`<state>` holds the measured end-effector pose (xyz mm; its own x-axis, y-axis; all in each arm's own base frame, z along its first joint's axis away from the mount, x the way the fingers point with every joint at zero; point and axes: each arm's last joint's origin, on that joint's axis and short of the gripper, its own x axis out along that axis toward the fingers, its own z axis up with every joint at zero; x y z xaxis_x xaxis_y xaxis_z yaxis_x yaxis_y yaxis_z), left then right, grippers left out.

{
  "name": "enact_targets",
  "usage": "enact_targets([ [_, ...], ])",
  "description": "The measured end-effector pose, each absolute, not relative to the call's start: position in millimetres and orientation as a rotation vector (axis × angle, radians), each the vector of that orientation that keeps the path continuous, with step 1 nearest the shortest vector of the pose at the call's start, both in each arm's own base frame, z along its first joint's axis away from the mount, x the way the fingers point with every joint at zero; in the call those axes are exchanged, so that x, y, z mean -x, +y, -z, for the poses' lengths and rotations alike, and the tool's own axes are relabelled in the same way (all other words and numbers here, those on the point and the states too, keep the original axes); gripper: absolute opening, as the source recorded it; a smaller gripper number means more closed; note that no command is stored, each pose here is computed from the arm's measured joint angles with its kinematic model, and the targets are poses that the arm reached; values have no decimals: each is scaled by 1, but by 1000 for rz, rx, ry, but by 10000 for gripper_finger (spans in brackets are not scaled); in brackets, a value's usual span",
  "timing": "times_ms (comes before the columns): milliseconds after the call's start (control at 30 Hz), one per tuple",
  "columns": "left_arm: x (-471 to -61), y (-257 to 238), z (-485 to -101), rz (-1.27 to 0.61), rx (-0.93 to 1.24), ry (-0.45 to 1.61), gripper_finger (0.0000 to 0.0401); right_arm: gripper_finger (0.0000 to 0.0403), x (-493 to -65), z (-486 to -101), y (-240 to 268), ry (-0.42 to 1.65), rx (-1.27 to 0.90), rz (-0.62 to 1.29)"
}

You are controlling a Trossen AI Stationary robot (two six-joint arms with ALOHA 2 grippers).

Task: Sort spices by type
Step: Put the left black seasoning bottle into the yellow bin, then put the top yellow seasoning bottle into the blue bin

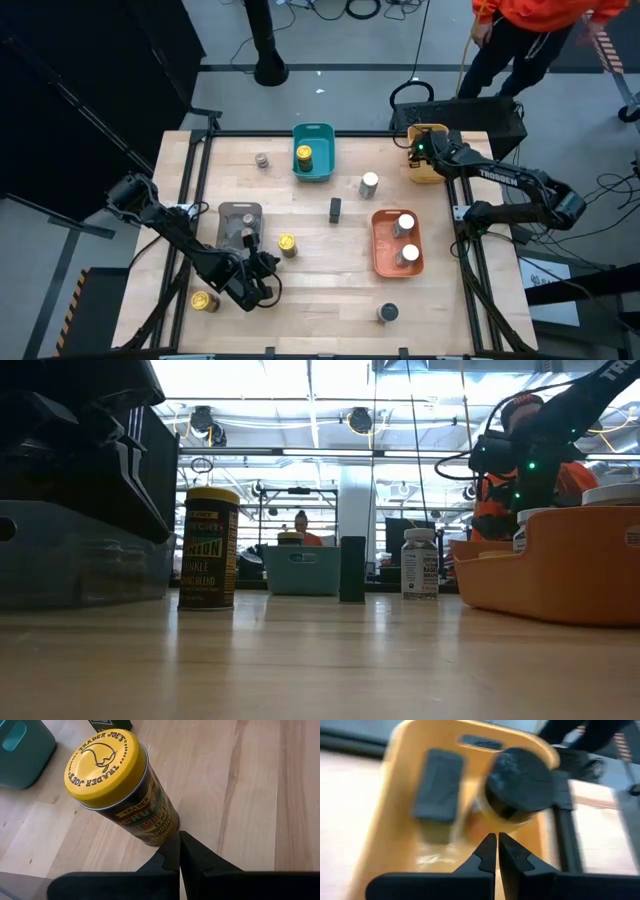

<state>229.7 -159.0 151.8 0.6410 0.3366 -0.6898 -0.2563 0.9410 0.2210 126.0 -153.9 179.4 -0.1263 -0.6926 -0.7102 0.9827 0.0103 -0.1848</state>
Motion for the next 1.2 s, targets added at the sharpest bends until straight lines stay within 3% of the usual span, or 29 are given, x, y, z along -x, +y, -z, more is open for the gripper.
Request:
enact_targets([
  [433, -246, -172, -179, -282, -120, 755, 4, 0, -161, -203, -96, 633, -491, 1194],
  [933, -286, -183, -260, -177, -277, 617, 4, 0, -173, -291, -41, 294, -244, 627],
  [1200, -308, -143, -301, -57, 44, 832, 4, 0, -175, -292, -25, 309, -159, 525],
])
